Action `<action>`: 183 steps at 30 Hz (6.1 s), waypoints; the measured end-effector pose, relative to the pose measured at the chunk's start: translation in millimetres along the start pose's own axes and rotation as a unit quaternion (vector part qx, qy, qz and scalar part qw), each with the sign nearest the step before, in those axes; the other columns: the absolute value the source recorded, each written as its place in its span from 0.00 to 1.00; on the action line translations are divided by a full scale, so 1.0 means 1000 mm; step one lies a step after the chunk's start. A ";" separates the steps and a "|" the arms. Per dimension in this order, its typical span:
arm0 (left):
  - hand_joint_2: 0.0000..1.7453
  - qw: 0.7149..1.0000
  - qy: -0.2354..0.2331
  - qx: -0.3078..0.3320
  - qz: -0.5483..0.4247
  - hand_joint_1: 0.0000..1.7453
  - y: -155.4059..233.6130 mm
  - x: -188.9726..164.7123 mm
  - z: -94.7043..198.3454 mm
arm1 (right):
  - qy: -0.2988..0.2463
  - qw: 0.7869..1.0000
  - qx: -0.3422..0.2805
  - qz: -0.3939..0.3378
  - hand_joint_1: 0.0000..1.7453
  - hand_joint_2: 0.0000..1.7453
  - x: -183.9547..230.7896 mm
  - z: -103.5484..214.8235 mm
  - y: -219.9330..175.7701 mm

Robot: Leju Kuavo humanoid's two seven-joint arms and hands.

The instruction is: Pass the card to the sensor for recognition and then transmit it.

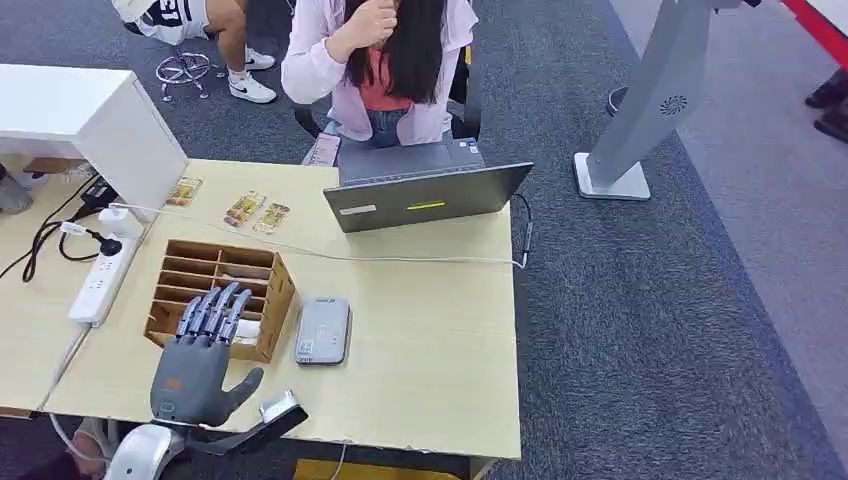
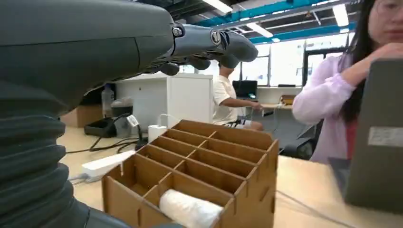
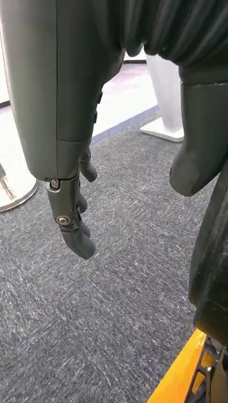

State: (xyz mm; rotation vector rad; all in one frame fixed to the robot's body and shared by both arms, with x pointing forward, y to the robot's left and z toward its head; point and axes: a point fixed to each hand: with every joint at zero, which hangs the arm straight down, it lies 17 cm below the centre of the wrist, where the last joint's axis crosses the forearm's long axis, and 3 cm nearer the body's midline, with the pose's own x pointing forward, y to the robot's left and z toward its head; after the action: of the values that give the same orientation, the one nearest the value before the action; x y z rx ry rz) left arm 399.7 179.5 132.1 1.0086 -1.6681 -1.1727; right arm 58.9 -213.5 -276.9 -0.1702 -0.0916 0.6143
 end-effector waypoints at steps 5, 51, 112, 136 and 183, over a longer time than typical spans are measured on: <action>1.00 0.999 0.041 -0.023 -0.018 0.00 -0.016 -0.035 0.004 | -0.001 1.000 0.000 0.009 0.00 1.00 0.000 0.000 0.000; 1.00 0.988 0.146 -0.026 -0.034 0.00 -0.022 -0.126 -0.021 | 0.001 0.999 0.008 0.039 0.00 1.00 -0.001 0.001 0.003; 1.00 0.991 0.085 0.096 -0.041 1.00 0.086 -0.120 -0.086 | -0.010 0.999 0.007 0.050 0.00 1.00 0.003 0.001 0.002; 1.00 0.995 0.038 0.081 -0.038 0.00 0.078 -0.074 -0.094 | -0.012 0.999 0.006 0.050 0.00 1.00 0.004 0.001 0.002; 1.00 0.997 -0.016 0.069 -0.026 0.00 0.055 -0.006 -0.050 | -0.008 0.999 0.001 0.035 0.00 1.00 0.002 0.000 0.000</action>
State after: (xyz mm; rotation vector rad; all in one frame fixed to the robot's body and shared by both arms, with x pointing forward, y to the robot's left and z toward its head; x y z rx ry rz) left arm 440.8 184.0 193.9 1.1301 -1.7765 -1.1254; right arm 60.6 -212.8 -276.7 -0.1673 -0.1003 0.6856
